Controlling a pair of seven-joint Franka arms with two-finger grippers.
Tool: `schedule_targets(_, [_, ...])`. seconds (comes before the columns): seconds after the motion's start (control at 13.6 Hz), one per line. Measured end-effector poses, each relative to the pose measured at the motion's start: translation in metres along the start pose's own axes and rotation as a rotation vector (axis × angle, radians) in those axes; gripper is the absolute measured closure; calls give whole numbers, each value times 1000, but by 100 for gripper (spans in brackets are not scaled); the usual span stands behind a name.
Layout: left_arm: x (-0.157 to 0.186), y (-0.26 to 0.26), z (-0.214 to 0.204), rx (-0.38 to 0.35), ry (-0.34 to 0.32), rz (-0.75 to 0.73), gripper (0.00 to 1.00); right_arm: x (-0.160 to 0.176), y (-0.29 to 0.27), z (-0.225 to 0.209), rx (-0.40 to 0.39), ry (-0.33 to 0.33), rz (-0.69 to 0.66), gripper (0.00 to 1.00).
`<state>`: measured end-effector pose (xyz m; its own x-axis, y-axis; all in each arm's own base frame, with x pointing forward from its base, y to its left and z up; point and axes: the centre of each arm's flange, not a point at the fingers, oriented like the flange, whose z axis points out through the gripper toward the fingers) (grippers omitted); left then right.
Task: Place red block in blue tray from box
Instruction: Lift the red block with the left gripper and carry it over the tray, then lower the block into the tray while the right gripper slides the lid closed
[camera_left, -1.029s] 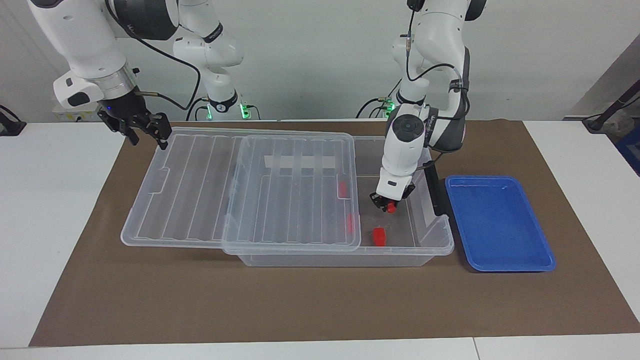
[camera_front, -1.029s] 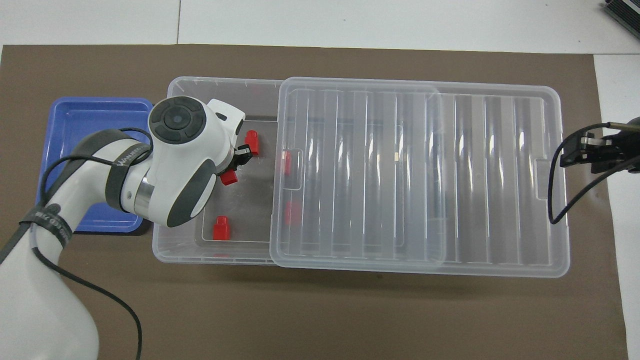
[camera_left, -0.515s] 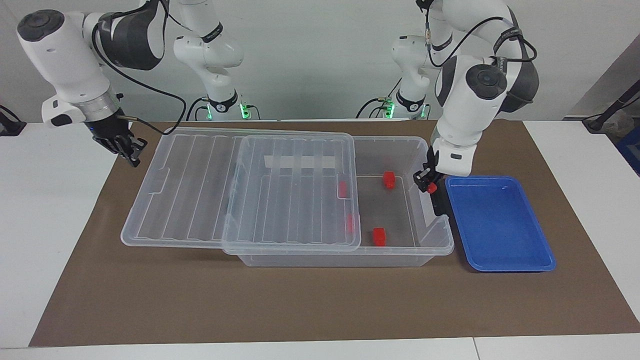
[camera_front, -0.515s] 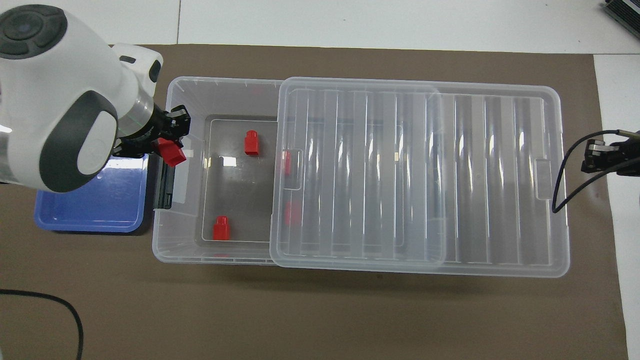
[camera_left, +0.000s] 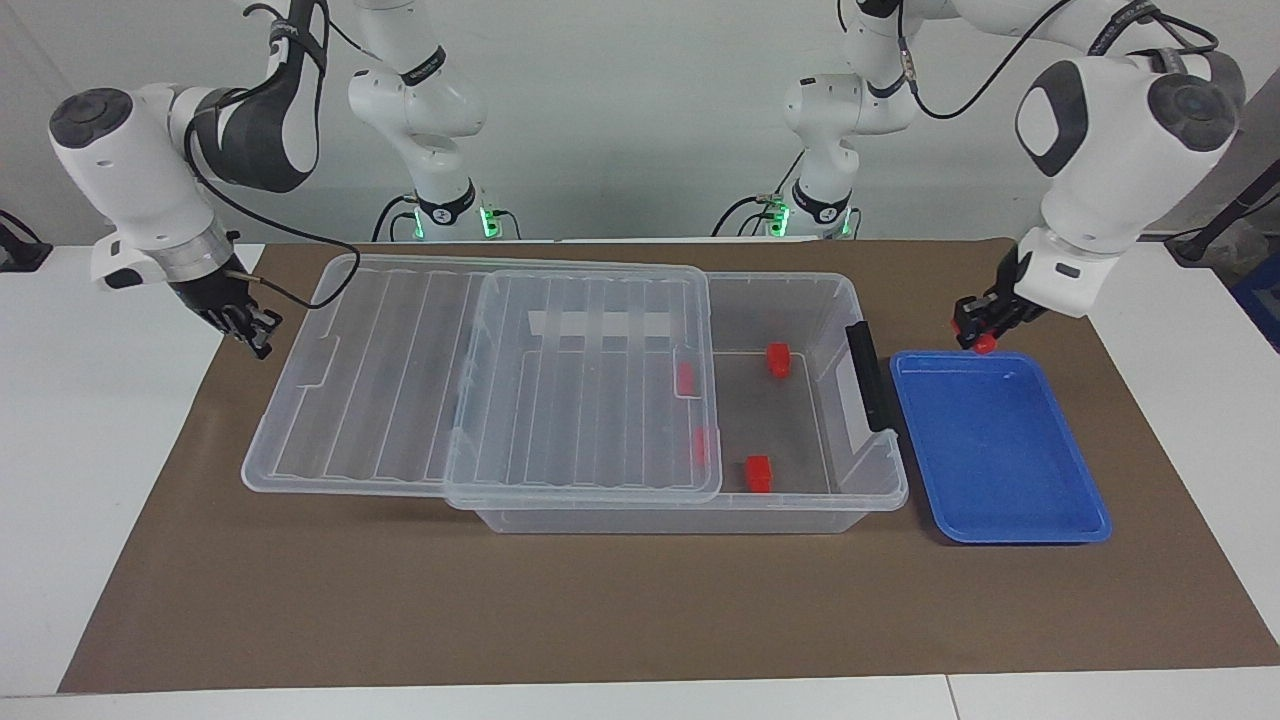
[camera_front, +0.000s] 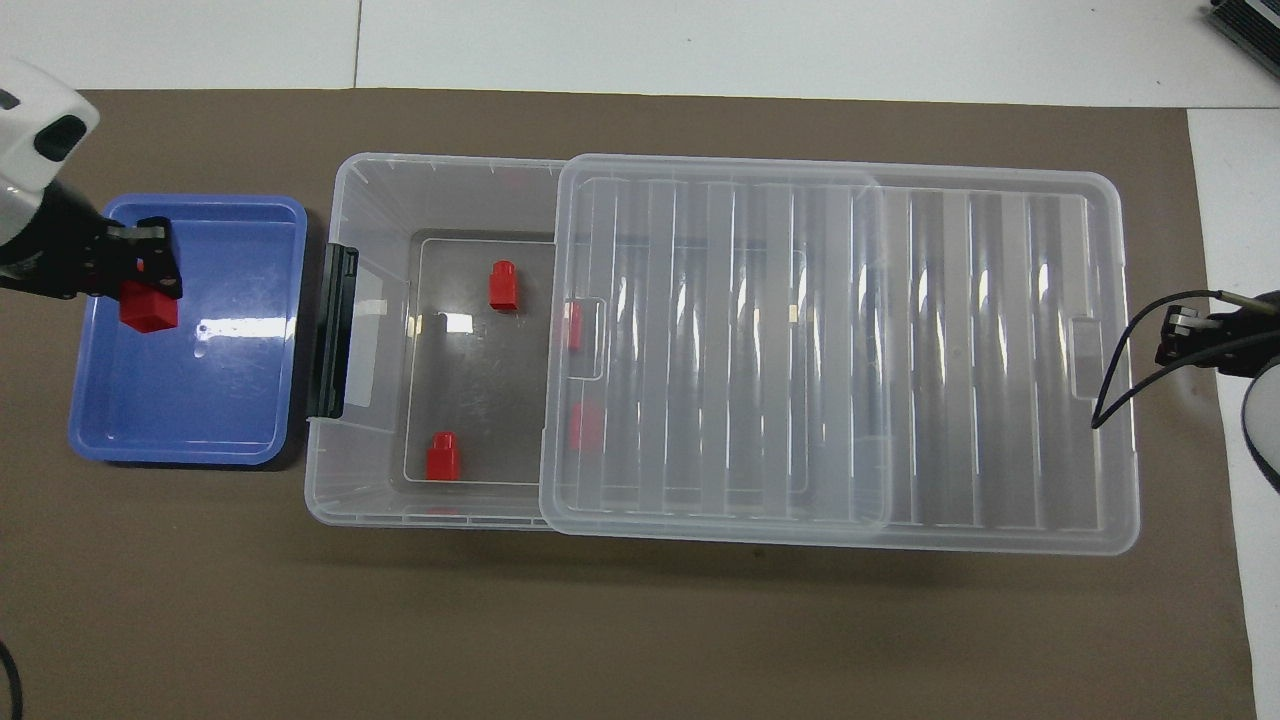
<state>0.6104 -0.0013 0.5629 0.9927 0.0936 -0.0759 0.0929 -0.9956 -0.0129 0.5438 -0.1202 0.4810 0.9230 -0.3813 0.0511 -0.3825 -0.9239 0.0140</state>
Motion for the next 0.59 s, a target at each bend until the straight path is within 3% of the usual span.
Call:
schedule_targets(0.22, [9,-44,23,4,55,93,66,-2,-9,5,2,4,-16,99])
schedule_targets(0.59, [6,-85,102,35,107,196,66,-8,-42,4,8,21,-77,99])
